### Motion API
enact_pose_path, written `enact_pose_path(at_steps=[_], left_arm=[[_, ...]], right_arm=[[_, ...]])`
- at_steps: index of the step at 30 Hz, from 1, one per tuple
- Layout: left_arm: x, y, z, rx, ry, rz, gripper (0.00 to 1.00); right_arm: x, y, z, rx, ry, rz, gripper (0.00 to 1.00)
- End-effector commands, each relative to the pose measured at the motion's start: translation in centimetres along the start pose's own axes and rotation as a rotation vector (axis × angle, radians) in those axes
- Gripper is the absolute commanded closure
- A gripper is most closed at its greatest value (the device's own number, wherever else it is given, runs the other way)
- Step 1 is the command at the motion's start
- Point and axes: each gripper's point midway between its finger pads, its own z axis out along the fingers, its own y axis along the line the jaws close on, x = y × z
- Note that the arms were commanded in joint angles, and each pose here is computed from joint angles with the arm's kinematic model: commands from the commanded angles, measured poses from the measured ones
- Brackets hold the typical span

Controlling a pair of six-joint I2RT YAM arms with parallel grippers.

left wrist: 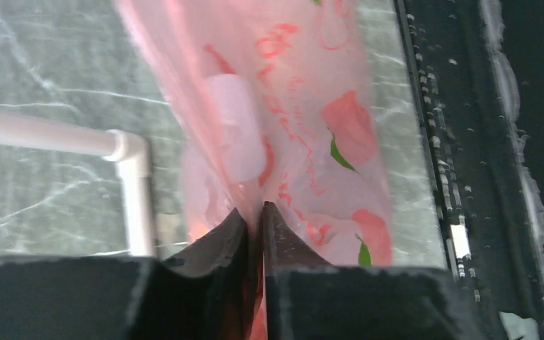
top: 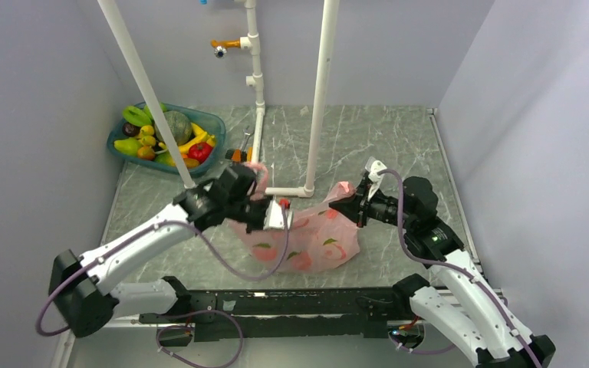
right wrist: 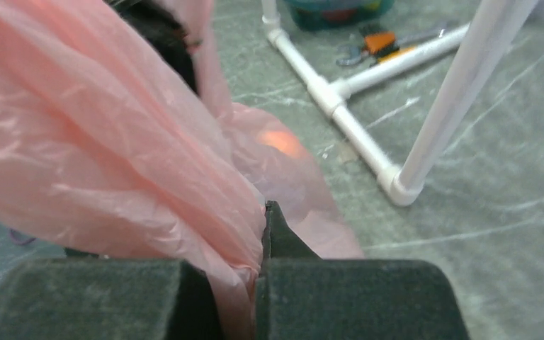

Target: Place the fake fruits into the plastic bag and tie a complex knot

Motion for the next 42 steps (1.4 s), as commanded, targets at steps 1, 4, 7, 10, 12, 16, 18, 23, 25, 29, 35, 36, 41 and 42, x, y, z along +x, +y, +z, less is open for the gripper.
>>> enact_pose_path(at_steps=[1, 4, 7, 10, 12, 16, 18, 23, 25, 29, 35, 36, 41, 42], left_arm=[[2.6, -2.5, 1.3, -0.108, 0.025, 0.11, 0.92], [4.9, -3.4, 3.1, -0.158, 0.078, 0.137, 0.96], [7.2, -4.1, 5.0, -0.162, 0.15, 0.099, 0.99], [8.7, -4.8, 6.8, -0.13, 0.212, 0.054, 0.99], [9.6, -5.6, 7.9, -0.104, 0.253, 0.06, 1.0], [10.4, -6.3, 8.8, -0.068, 0.306, 0.055, 1.0], [9.4, -6.4, 8.4, -0.053, 0.288, 0.043, 0.98], [-0.7, -6.0, 4.0, 0.029, 0.016, -0.076, 0.3], [-5.7, -5.1, 1.4, 0.033, -0.118, -0.128, 0.23], [-10.4, -1.7, -1.4, -0.033, -0.214, -0.252, 0.24], [-13.3, 2.9, -2.0, -0.129, -0.288, -0.276, 0.24], [-13.6, 2.7, -1.9, -0.112, -0.293, -0.254, 0.23], [-11.3, 4.0, -0.2, -0.15, -0.208, -0.234, 0.22], [-9.7, 4.2, 0.0, -0.158, -0.152, -0.239, 0.22]], right_arm=[[2.2, -2.5, 0.9, 0.145, 0.011, 0.194, 1.0], [4.3, -3.5, 1.8, 0.191, 0.041, 0.319, 1.0], [6.7, -4.3, 3.1, 0.206, 0.077, 0.422, 1.0], [9.1, -5.5, 4.4, 0.226, 0.127, 0.463, 1.0], [10.0, -6.2, 5.1, 0.238, 0.152, 0.458, 1.0], [9.4, -6.5, 5.7, 0.209, 0.161, 0.423, 1.0], [8.1, -5.8, 5.6, 0.162, 0.145, 0.38, 1.0], [4.6, -3.1, 4.6, 0.02, 0.092, 0.251, 1.0], [4.5, -2.3, 4.3, -0.011, 0.101, 0.219, 1.0], [4.3, -1.6, 4.1, -0.04, 0.103, 0.168, 1.0], [3.5, -1.1, 5.0, -0.063, 0.086, 0.089, 1.0], [3.4, -1.0, 5.2, -0.066, 0.087, 0.082, 1.0], [3.4, -0.9, 5.8, -0.071, 0.101, 0.052, 1.0], [3.5, -1.1, 5.7, -0.058, 0.114, 0.053, 1.0]])
